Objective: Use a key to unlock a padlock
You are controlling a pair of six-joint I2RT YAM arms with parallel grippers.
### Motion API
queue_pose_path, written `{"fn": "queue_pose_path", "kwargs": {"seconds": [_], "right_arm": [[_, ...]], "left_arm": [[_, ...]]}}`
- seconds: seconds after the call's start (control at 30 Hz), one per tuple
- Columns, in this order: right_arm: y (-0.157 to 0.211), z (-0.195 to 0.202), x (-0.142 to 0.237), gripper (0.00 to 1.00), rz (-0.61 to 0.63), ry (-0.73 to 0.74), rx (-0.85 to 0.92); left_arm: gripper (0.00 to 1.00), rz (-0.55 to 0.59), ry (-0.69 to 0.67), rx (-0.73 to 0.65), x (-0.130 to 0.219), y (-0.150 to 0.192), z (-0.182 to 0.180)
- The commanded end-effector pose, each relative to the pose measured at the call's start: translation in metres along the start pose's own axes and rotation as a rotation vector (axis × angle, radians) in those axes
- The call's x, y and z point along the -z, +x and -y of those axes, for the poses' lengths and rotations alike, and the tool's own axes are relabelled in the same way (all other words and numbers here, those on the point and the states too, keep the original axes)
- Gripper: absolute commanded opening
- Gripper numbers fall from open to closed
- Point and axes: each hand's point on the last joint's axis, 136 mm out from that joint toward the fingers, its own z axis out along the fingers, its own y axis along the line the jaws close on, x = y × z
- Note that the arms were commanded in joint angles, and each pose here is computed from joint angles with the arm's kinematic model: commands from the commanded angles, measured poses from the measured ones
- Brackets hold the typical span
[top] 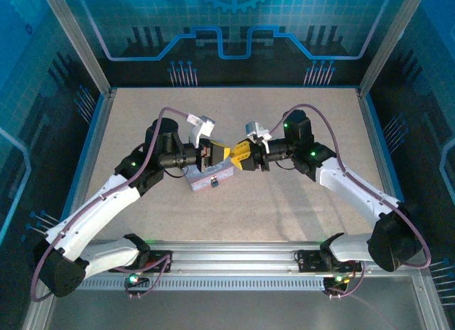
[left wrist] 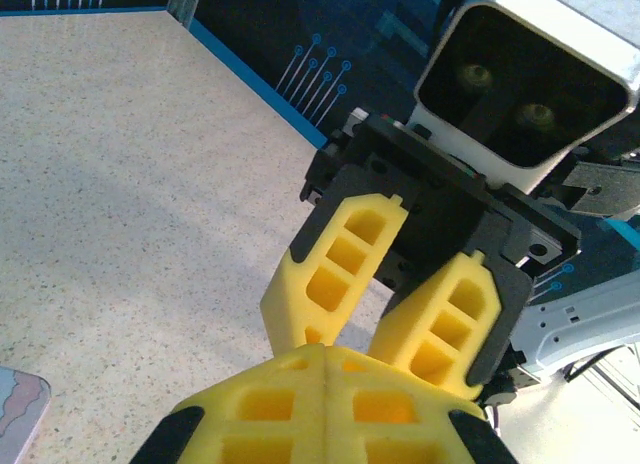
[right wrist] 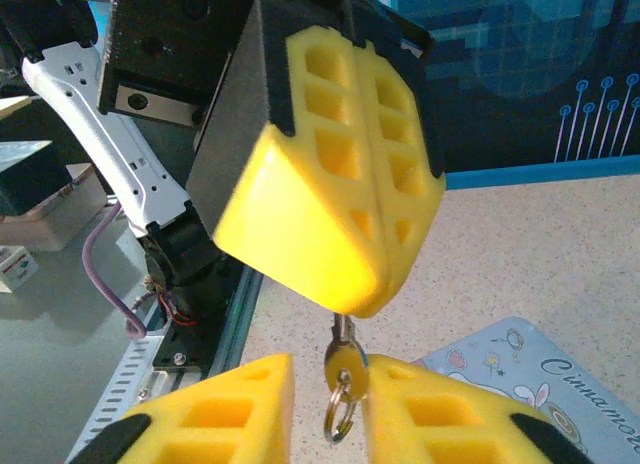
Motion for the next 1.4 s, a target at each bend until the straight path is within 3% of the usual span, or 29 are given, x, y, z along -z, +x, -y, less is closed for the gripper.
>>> {"fn": "queue_pose_path", "kwargs": {"seconds": [0.0,0.23,0.27,0.37,0.77,0.93,1.17,1.37], "right_arm": [[-0.009,-0.002,0.000,0.19,0.005,-0.020,-0.010],[-0.008,0.002,0.001,0.03,0.000,0.014,-0.015],[-0.008,0.003,0.002,0.01,-0.003,0.025,-0.012],[-0.004,0.006,0.004,0.00,-0.015,0.069,-0.006],[0.008,0.019,0.006,0.00,-0.075,0.222,0.047],[0.022,0.036,0.002,0.00,-0.187,0.425,0.193],[0.025,0.058,0.003,0.00,-0.318,0.678,0.438],[0.027,0.064,-0.002,0.00,-0.393,0.766,0.562]], "left_arm": [[0.00,0.056,0.045,-0.075,0.009,-0.019,0.015],[0.01,0.057,0.029,-0.078,0.009,-0.018,0.013],[0.17,0.063,0.018,-0.074,0.010,-0.020,0.011],[0.34,0.080,-0.013,-0.038,0.013,-0.026,0.006],[0.51,0.156,-0.090,0.140,0.026,-0.041,-0.013],[0.59,0.222,-0.244,0.405,0.033,-0.040,-0.044],[0.54,0.261,-0.384,0.878,0.037,-0.020,-0.075],[0.51,0.224,-0.418,1.101,0.026,-0.004,-0.079]]}}
